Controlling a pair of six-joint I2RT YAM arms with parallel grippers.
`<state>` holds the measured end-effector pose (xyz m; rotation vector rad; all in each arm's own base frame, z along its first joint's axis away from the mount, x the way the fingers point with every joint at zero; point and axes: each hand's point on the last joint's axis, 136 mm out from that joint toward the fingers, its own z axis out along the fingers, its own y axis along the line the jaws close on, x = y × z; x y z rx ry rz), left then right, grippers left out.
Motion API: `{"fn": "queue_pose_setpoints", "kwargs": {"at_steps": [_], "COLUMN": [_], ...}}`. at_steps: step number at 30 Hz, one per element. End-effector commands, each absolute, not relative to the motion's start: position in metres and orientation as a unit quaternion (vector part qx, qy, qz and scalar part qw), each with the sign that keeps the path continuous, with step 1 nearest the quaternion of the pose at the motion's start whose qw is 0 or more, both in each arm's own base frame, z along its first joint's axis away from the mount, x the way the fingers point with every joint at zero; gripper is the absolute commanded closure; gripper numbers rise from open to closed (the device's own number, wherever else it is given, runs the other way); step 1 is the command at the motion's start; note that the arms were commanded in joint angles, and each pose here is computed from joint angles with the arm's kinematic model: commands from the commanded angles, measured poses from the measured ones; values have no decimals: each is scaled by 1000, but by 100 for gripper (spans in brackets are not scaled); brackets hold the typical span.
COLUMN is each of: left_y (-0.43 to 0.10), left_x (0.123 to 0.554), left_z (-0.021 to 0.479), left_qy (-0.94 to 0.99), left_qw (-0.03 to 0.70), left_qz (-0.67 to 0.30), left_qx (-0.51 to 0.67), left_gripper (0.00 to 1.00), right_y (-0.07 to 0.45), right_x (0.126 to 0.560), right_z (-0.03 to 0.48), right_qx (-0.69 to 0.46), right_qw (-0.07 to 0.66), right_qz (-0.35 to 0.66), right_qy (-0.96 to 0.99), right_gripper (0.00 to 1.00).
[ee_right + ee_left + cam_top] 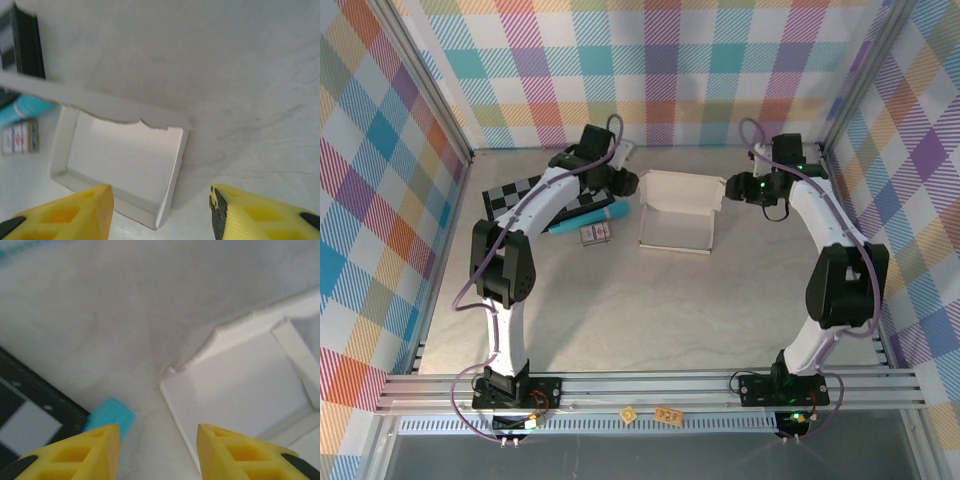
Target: Fold the paper box
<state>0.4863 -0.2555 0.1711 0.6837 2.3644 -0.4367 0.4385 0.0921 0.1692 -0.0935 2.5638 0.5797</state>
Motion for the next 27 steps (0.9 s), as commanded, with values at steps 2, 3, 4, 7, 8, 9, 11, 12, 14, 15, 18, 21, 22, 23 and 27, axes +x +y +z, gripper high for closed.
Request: {"fn": "queue_pose_setpoints", "kwargs": {"at_steps": [2,3,4,7,8,9,11,12,14,15,18,21,22,23,27], "left_y": [-271,-272,-273,-273,-271,-270,-268,-268,-268,-269,-272,-279,-281,-284,-291], "left_x": [477,480,483,492,496,500,507,511,517,519,528,536,538,539,541], "left_z": [155,153,151,140,137,136,137,138,137,136,133,132,132,133,138], "left_qy": [878,878,876,877,878,878,876,874,872,871,868,863,861,859,856], "left_qw": [296,297,298,295,297,302,314,321,329,331,341,350,351,352,358], "left_qz": [-187,-186,-186,-173,-165,-158,-156,-155,-158,-162,-168,-180,-188,-196,-213], "left_qx": [326,327,330,338,338,335,331,329,326,324,318,316,316,316,307], "left_gripper": [56,56,56,56,56,56,57,57,57,57,57,60,62,64,76], "right_y": [104,102,100,105,107,109,113,114,116,117,118,119,120,121,121], "right_x": [442,444,445,447,448,449,452,455,461,463,472,477,478,478,478], "right_z": [175,170,164,160,160,159,157,155,151,150,149,148,147,147,145], "right_qx": [-137,-137,-139,-148,-154,-160,-168,-171,-177,-178,-179,-182,-182,-183,-184], "right_qw": [258,252,246,250,251,252,253,253,254,254,260,263,262,261,259], "right_qz": [218,210,205,215,220,219,218,215,205,204,196,196,196,196,193], "right_qy": [931,935,937,933,930,929,928,928,928,928,928,927,927,927,928], "right_gripper": [46,47,48,52,54,55,55,56,56,56,58,62,64,66,73]}}
